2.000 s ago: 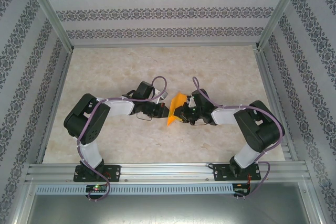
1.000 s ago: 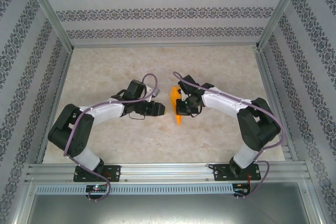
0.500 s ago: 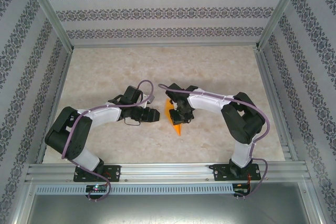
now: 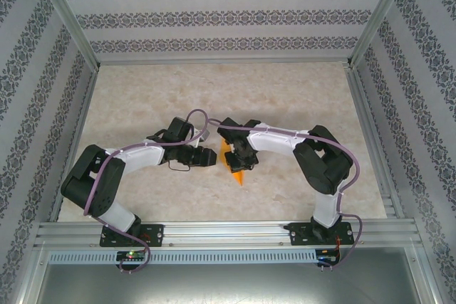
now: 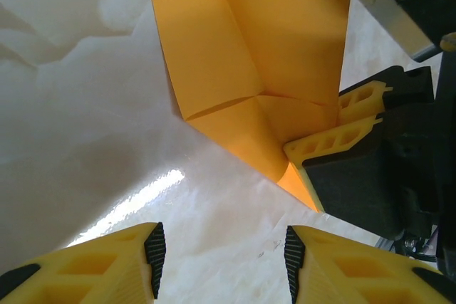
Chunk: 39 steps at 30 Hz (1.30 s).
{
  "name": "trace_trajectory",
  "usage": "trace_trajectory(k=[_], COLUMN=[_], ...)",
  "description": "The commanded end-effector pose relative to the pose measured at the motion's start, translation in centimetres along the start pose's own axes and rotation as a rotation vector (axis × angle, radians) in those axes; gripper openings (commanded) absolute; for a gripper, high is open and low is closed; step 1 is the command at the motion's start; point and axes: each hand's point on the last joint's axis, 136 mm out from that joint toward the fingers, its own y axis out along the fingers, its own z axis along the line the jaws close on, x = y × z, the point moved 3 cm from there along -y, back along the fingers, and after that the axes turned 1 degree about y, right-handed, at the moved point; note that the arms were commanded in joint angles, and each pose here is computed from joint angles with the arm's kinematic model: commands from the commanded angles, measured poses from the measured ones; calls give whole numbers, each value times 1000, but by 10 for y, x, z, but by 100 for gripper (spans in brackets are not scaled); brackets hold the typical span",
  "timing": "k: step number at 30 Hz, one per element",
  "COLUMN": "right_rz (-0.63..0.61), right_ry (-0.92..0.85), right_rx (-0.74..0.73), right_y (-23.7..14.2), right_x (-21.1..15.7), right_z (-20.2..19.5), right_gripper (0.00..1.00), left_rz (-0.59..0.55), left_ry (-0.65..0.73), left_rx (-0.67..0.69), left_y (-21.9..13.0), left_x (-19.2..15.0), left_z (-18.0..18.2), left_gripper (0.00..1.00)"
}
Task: Fold a paper plane with a square sheet of paper (pick it up from the middle)
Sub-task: Turn over a paper plane at the center of the table, then reset both arms
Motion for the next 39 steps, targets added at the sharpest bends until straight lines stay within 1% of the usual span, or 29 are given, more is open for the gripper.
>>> trace_trajectory(k=[1, 6, 15, 21, 25, 27, 29, 32, 35, 37, 39], right_rz=[7, 10, 0, -15, -42, -55, -70, -84, -114, -130, -161], right_ry=[2, -17, -43, -38, -20, -12, -7, -7, -2, 4, 0], right_rx=[-34, -94, -195, -173, -94, -59, -29, 0, 57, 131, 170], right_y=[5, 9, 11, 10, 1, -5, -17, -32, -51, -64, -75], right_x=[0, 0, 2, 4, 5, 5, 5, 5, 6, 8, 12], right_z=[4, 7, 5, 9, 14, 15, 15, 13, 13, 14, 9], right_gripper=[17, 16, 7, 6, 18, 20, 26, 33, 37, 42, 46], left_rz=[2, 2, 10, 4, -14, -28, -42, -79, -123, -158, -184], left_ry=[-13, -11, -16, -19, -11, 2, 20, 53, 87, 112, 135], left_rx=[-3, 2, 5, 2, 5, 16, 39, 109, 187, 244, 286], left_y=[-3, -3, -1, -2, -9, -14, -21, -37, -54, -65, -74], left_x=[-3, -3, -5, -3, 2, 6, 9, 17, 27, 34, 41], left_z=[3, 3, 6, 5, 1, -3, -5, -7, -8, -7, -6], left_gripper=[51, 51, 51, 51, 51, 51, 52, 53, 60, 65, 68])
